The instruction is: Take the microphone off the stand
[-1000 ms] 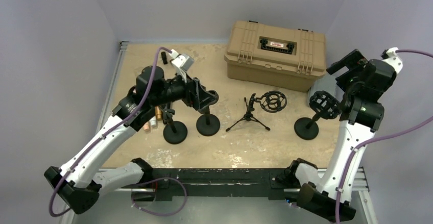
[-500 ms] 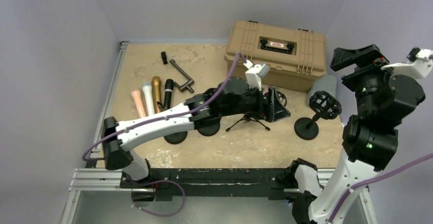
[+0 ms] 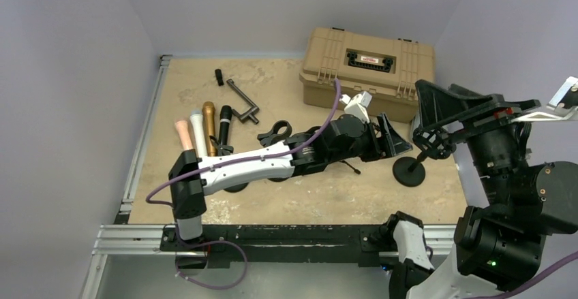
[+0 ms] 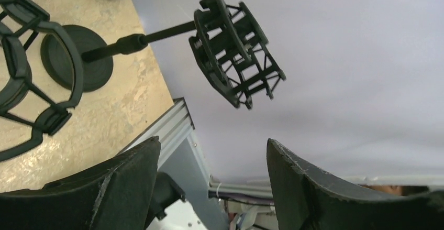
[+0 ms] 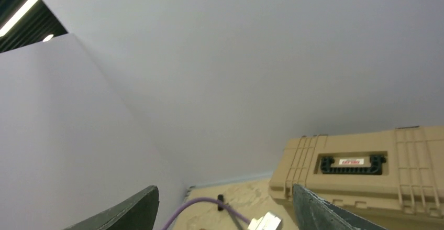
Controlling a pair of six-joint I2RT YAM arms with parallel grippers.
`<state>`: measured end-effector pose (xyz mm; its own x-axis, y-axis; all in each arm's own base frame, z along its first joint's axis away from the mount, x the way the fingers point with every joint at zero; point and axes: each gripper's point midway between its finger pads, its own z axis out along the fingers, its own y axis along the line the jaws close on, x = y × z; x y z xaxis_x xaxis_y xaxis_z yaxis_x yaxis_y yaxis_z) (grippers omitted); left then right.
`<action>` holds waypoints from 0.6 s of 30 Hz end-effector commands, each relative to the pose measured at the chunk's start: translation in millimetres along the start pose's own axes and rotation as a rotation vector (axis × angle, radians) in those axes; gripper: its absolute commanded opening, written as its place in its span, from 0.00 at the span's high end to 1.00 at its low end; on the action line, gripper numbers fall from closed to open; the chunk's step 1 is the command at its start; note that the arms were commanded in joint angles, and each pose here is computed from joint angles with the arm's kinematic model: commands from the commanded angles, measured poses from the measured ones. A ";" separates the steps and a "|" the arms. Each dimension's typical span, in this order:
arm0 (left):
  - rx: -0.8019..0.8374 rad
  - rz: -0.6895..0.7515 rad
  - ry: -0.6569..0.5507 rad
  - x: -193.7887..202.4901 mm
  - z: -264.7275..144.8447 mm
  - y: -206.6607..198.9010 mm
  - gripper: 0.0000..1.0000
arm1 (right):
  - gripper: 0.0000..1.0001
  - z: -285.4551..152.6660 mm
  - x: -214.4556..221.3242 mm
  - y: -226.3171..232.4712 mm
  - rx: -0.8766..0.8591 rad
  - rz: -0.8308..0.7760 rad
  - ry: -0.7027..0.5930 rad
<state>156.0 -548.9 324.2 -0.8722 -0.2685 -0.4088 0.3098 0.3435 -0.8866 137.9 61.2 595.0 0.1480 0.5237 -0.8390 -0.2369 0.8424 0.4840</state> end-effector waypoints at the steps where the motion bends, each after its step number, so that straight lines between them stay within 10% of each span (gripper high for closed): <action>1: 0.014 -0.115 -0.110 -15.8 25.4 -11.5 0.28 | 0.07 -2.9 14.6 16.1 -0.095 0.052 0.077; 18: 0.108 -0.136 -0.173 -1.4 60.4 -23.8 0.31 | 0.12 -0.5 13.0 0.2 -0.017 0.082 0.039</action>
<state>170.8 -616.0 270.6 -0.8805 -0.3836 -0.2785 0.1592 0.3139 -0.9360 132.7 74.1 584.3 0.0776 0.5816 -0.8098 -0.2779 0.7926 0.5427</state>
